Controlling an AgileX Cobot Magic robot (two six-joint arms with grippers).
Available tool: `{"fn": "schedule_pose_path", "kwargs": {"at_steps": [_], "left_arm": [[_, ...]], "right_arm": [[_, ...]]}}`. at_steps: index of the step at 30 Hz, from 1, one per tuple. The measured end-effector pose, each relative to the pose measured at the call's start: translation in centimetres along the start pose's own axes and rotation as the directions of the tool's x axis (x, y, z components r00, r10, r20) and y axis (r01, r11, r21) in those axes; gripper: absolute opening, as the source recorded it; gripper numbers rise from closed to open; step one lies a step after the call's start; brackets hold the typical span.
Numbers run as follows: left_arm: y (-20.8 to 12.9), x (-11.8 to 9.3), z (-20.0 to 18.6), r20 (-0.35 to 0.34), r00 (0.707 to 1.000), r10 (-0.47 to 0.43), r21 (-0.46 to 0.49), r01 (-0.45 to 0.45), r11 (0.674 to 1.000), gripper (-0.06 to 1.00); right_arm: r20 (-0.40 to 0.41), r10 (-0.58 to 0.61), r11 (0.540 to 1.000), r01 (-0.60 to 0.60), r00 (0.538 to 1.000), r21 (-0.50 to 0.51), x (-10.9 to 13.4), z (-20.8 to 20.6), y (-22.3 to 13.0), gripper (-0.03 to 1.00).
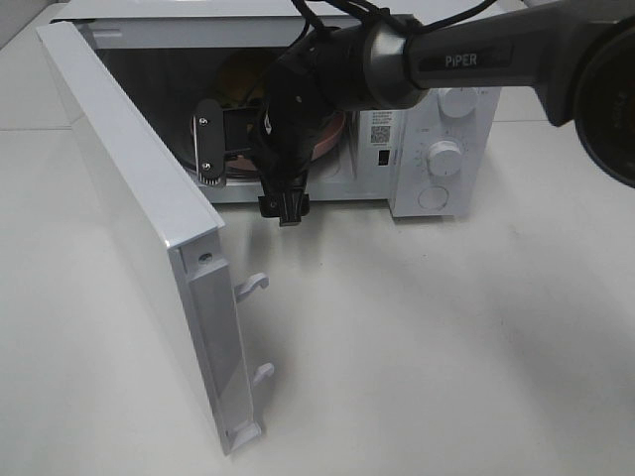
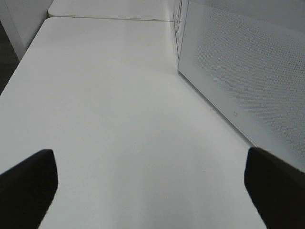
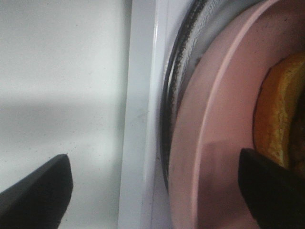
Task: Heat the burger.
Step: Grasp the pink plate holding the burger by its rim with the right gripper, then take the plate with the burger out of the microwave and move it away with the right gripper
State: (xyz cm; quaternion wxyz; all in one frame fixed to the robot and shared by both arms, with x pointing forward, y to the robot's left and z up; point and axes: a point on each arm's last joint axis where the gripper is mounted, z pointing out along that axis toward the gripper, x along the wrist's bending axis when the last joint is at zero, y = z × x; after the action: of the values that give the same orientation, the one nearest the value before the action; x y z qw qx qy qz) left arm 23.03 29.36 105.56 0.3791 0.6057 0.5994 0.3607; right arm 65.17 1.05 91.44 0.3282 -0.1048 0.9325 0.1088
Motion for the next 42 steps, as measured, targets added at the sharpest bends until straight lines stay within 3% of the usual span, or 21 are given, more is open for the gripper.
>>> {"fn": "schedule_pose_path", "kwargs": {"at_steps": [15,17,20,22,23,25,26,27,30,42], "left_arm": [[0.0,0.0,0.0,0.0,1.0,0.0,0.0,0.0,1.0,0.99],[0.0,0.0,0.0,0.0,1.0,0.0,0.0,0.0,1.0,0.99],[0.0,0.0,0.0,0.0,1.0,0.0,0.0,0.0,1.0,0.99],[0.0,0.0,0.0,0.0,1.0,0.0,0.0,0.0,1.0,0.99],[0.0,0.0,0.0,0.0,1.0,0.0,0.0,0.0,1.0,0.99],[0.0,0.0,0.0,0.0,1.0,0.0,0.0,0.0,1.0,0.99],[0.0,0.0,0.0,0.0,1.0,0.0,0.0,0.0,1.0,0.99],[0.0,0.0,0.0,0.0,1.0,0.0,0.0,0.0,1.0,0.99],[0.0,0.0,0.0,0.0,1.0,0.0,0.0,0.0,1.0,0.99],[0.0,0.0,0.0,-0.001,1.0,0.0,0.0,0.0,1.0,0.99]], "right_arm": [[0.0,0.015,1.0,-0.015,1.0,0.01,0.1,1.0,-1.1,0.85],[0.0,0.015,1.0,-0.015,1.0,0.01,0.1,1.0,-1.1,0.73],[0.0,0.015,1.0,-0.015,1.0,0.01,0.1,1.0,-1.1,0.69],[-0.004,0.025,1.0,-0.025,1.0,0.007,0.1,1.0,-1.1,0.46],[-0.004,0.025,1.0,-0.025,1.0,0.007,0.1,1.0,-1.1,0.46],[-0.002,0.029,1.0,-0.029,1.0,0.004,0.0,1.0,-1.0,0.28],[-0.002,0.029,1.0,-0.029,1.0,0.004,0.0,1.0,-1.0,0.28],[0.0,0.037,0.999,-0.037,0.999,-0.001,-0.1,0.9,-1.0,0.17],[0.006,0.044,0.999,-0.044,0.999,-0.011,-0.2,0.9,-0.9,0.11],[-0.054,0.004,0.999,-0.007,0.999,-0.04,-0.2,-0.1,-0.4,0.11]]}}
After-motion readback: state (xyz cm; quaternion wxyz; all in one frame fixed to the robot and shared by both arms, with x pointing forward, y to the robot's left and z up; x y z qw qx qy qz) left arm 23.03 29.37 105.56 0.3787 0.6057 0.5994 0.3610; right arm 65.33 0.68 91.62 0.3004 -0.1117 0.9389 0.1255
